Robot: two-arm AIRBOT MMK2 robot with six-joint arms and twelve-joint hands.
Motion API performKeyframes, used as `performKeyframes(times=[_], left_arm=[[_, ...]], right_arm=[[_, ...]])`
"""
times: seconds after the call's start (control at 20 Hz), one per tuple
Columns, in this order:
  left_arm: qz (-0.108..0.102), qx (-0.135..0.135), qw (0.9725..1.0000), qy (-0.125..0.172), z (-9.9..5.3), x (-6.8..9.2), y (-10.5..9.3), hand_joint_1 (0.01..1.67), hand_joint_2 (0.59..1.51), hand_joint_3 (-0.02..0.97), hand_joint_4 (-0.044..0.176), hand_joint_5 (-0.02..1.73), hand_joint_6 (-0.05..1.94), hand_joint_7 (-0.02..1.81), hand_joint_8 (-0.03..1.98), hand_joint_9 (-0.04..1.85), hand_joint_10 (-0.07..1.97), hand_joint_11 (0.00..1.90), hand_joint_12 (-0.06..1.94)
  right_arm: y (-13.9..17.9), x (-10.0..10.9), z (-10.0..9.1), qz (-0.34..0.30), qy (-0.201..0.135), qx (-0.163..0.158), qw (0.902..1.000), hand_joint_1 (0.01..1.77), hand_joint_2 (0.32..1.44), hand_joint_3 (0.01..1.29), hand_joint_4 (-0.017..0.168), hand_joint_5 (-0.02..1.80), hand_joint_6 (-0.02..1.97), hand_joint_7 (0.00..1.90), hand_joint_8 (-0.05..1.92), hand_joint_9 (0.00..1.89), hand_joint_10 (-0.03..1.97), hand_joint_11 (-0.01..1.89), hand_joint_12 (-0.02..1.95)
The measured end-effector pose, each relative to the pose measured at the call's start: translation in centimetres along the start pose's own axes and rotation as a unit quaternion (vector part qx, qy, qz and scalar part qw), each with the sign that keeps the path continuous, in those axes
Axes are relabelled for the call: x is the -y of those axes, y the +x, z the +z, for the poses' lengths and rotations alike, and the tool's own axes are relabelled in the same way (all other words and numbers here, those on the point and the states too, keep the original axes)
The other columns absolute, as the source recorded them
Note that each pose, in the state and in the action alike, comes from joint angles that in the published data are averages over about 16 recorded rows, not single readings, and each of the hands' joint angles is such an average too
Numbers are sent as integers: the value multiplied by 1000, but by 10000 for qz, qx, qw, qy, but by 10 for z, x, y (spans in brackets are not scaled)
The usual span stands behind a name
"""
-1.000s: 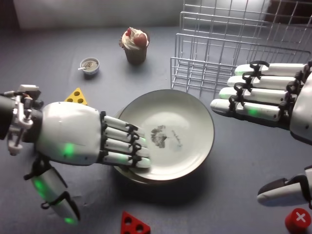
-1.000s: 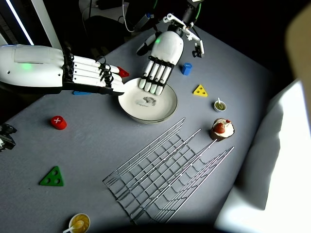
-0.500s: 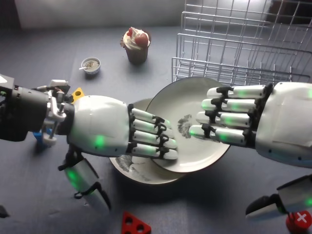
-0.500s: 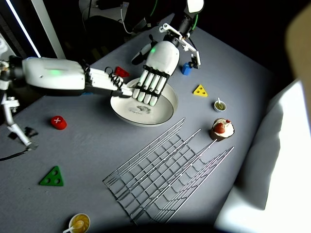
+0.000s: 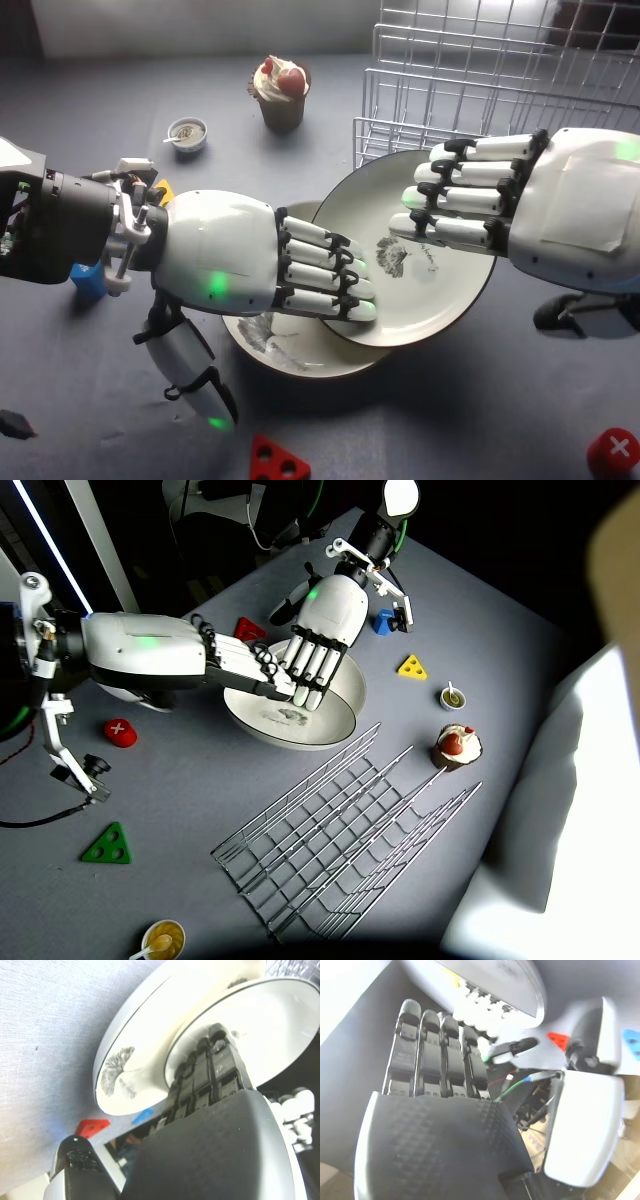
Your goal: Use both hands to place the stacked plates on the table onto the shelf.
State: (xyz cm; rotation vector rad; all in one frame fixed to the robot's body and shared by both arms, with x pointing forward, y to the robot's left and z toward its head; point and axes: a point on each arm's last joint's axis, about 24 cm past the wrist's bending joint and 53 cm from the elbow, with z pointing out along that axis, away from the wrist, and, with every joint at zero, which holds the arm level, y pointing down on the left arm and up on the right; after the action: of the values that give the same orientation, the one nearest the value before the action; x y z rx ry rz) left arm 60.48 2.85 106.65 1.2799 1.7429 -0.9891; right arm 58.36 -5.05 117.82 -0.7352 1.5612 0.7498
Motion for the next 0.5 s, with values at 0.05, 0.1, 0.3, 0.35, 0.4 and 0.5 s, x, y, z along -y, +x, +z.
performKeyframes(times=[0.05,0.1,0.3,0.35,0.4,0.5], left_arm=[[2,0,10000,0,0,0,0,114,886,0,-10,21,-34,37,-23,85,-8,104,22],[3,1,10000,-1,0,0,0,116,886,0,-10,21,-34,37,-23,85,-9,103,21],[-1,4,10000,-1,-1,-1,0,121,886,-1,-10,20,-34,37,-23,84,-9,100,21],[-2,5,10000,-1,-1,-2,0,122,886,0,-10,21,-34,37,-23,84,-9,100,21],[-3,6,10000,0,-1,-2,0,123,886,0,-10,21,-34,37,-23,84,-9,99,21],[-5,7,10000,0,-1,-2,0,124,887,0,-10,21,-34,37,-23,85,-9,99,21]], right_arm=[[0,2,3,16,14,11,10000,883,824,16,3,210,11,241,1,262,-5,328,34],[0,4,5,35,26,24,10000,933,830,16,3,222,11,250,1,271,-5,338,39],[1,11,17,133,67,66,9999,1081,853,16,3,284,11,289,2,306,-5,368,56],[2,12,20,161,73,71,9998,1103,858,15,3,296,11,294,2,310,-4,373,61],[3,13,23,189,78,74,9998,1118,863,15,3,307,11,299,2,313,-4,377,65],[6,15,29,240,91,82,9996,1144,873,15,3,328,11,305,2,316,-4,384,74]])
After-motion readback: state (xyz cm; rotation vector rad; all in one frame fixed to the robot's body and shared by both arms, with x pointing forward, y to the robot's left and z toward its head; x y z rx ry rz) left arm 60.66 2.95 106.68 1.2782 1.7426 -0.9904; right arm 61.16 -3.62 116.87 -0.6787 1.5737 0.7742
